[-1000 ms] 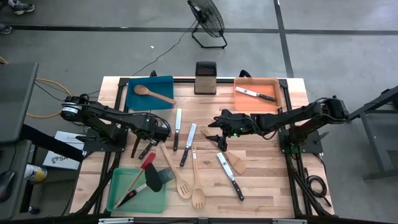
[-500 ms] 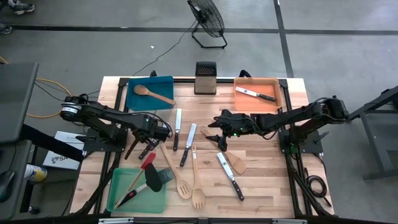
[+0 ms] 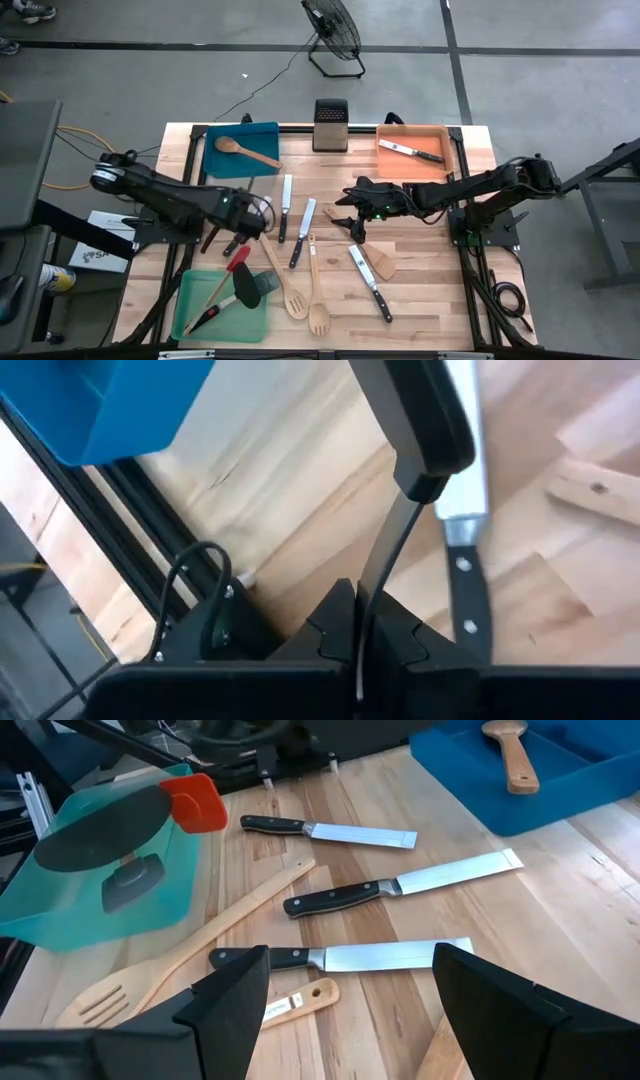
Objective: Pick & Place Kitchen Items
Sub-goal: Put the black flipper into the green bin, then put the black spatula into the orange bin
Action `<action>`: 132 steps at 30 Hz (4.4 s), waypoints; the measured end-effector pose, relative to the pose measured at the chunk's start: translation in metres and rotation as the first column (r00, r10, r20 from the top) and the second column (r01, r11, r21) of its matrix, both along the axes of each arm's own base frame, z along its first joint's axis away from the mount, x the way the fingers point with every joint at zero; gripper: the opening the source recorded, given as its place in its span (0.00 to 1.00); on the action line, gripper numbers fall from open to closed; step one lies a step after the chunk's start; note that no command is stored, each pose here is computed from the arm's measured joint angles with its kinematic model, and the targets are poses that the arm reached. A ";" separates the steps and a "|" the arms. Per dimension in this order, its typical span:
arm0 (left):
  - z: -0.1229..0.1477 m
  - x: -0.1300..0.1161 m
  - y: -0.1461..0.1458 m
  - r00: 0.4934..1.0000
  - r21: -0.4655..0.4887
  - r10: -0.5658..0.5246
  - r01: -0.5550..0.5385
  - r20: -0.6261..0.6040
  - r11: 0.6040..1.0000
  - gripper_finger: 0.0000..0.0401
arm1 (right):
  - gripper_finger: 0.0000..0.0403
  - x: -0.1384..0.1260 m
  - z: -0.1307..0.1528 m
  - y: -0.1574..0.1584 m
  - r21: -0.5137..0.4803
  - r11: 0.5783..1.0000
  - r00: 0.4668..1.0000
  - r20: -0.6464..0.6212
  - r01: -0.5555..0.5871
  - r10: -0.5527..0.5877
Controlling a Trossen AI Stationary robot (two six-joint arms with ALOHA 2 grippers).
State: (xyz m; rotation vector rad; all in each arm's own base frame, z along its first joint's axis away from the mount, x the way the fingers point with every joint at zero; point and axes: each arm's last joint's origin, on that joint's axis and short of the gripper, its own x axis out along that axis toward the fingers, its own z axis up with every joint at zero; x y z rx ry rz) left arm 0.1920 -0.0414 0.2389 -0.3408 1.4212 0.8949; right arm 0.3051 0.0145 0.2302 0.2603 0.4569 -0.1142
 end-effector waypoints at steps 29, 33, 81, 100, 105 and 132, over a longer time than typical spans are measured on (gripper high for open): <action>0.030 -0.056 -0.107 0.982 -0.073 -0.099 0.112 0.159 0.991 0.00 | 0.68 0.000 0.000 0.001 0.016 1.000 1.000 -0.002 0.007 -0.007; 0.029 -0.060 -0.120 0.965 -0.124 -0.159 0.187 0.210 0.974 0.00 | 0.68 0.000 0.000 0.001 0.017 1.000 1.000 -0.002 0.007 -0.007; -0.020 -0.099 -0.197 0.906 -0.046 -0.107 0.137 0.410 0.989 0.00 | 0.68 -0.001 -0.002 0.000 0.057 0.998 0.999 -0.015 0.033 -0.032; -0.023 -0.096 -0.208 0.901 -0.130 -0.112 0.181 0.418 0.975 0.00 | 0.68 -0.001 -0.002 0.001 0.059 0.998 0.999 -0.016 0.031 -0.030; -0.023 -0.096 -0.210 0.898 -0.152 -0.103 0.184 0.428 0.971 0.03 | 0.68 -0.001 -0.002 0.001 0.059 0.998 0.999 -0.016 0.031 -0.030; -0.024 -0.096 -0.213 0.916 -0.198 -0.108 0.196 0.385 0.960 0.50 | 0.68 -0.001 -0.002 0.001 0.052 0.998 1.000 -0.016 0.026 -0.025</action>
